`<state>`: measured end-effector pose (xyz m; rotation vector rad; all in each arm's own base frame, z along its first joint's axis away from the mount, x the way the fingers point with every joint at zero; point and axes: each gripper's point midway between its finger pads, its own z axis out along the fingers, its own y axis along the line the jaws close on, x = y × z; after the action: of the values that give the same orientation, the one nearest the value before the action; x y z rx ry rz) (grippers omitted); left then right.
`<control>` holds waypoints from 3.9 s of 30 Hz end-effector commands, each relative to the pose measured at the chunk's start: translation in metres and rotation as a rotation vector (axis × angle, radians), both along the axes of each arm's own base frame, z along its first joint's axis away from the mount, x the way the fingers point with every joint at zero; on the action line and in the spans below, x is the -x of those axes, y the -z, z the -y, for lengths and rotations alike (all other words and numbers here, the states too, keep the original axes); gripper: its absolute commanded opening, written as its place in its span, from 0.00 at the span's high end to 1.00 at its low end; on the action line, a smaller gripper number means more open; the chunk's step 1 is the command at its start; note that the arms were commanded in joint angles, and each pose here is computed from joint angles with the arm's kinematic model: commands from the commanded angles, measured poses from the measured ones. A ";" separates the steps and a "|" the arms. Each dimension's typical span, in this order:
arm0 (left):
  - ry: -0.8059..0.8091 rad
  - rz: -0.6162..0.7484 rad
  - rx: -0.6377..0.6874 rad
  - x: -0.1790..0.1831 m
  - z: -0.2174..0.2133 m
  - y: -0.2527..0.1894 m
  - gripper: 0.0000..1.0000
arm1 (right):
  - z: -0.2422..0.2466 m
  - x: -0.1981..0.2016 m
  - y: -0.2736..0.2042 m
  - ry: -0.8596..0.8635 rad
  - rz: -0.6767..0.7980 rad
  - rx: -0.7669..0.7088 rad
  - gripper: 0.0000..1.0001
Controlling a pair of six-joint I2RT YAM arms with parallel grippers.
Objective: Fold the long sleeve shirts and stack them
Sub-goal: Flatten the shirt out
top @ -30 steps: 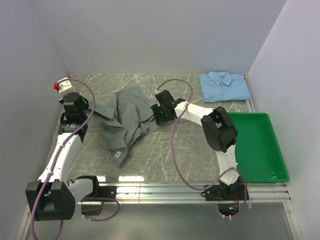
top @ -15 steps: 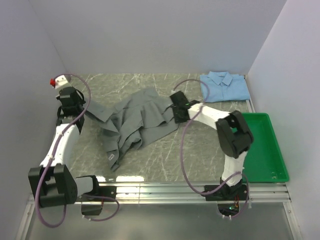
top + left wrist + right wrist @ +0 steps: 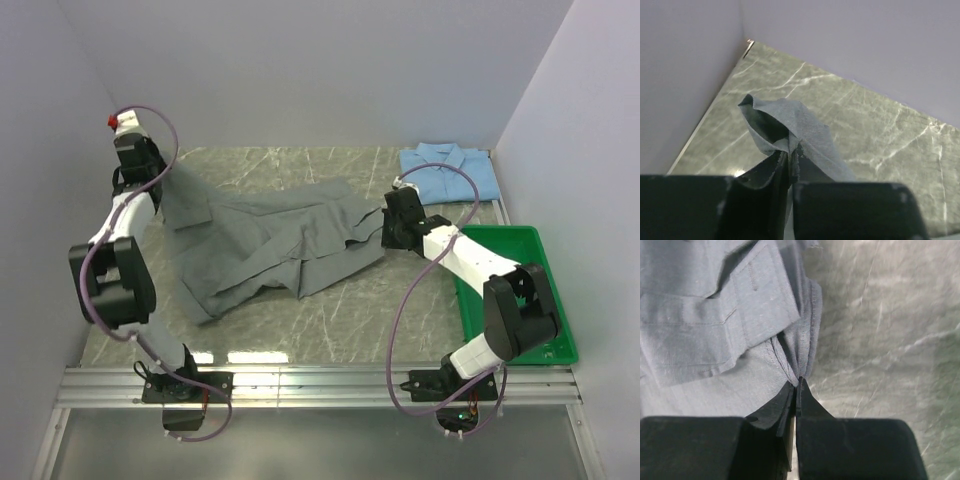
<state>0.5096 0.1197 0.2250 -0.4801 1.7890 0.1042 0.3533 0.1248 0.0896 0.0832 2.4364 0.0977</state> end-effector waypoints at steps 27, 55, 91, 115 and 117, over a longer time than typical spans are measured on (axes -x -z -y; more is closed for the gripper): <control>0.036 -0.151 0.380 0.127 0.092 0.059 0.02 | -0.079 -0.007 -0.038 -0.284 0.116 -0.047 0.35; -0.018 -0.502 0.295 0.025 0.090 0.189 0.02 | -0.084 0.029 -0.046 -0.381 0.083 -0.072 1.00; 0.067 -0.083 0.417 0.093 0.119 0.016 0.01 | -0.076 0.115 -0.064 -0.473 -0.086 -0.145 0.31; 0.031 -0.203 0.671 0.231 0.185 0.123 0.07 | -0.072 0.029 -0.021 -0.224 0.026 -0.142 0.32; 0.035 -0.197 0.671 0.232 0.187 0.128 0.08 | -0.073 0.030 -0.021 -0.230 0.027 -0.152 0.32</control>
<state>0.2609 -0.0661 0.0789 -0.9314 2.1386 -0.4510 0.3158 0.1948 0.1041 -0.1560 2.4492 0.3505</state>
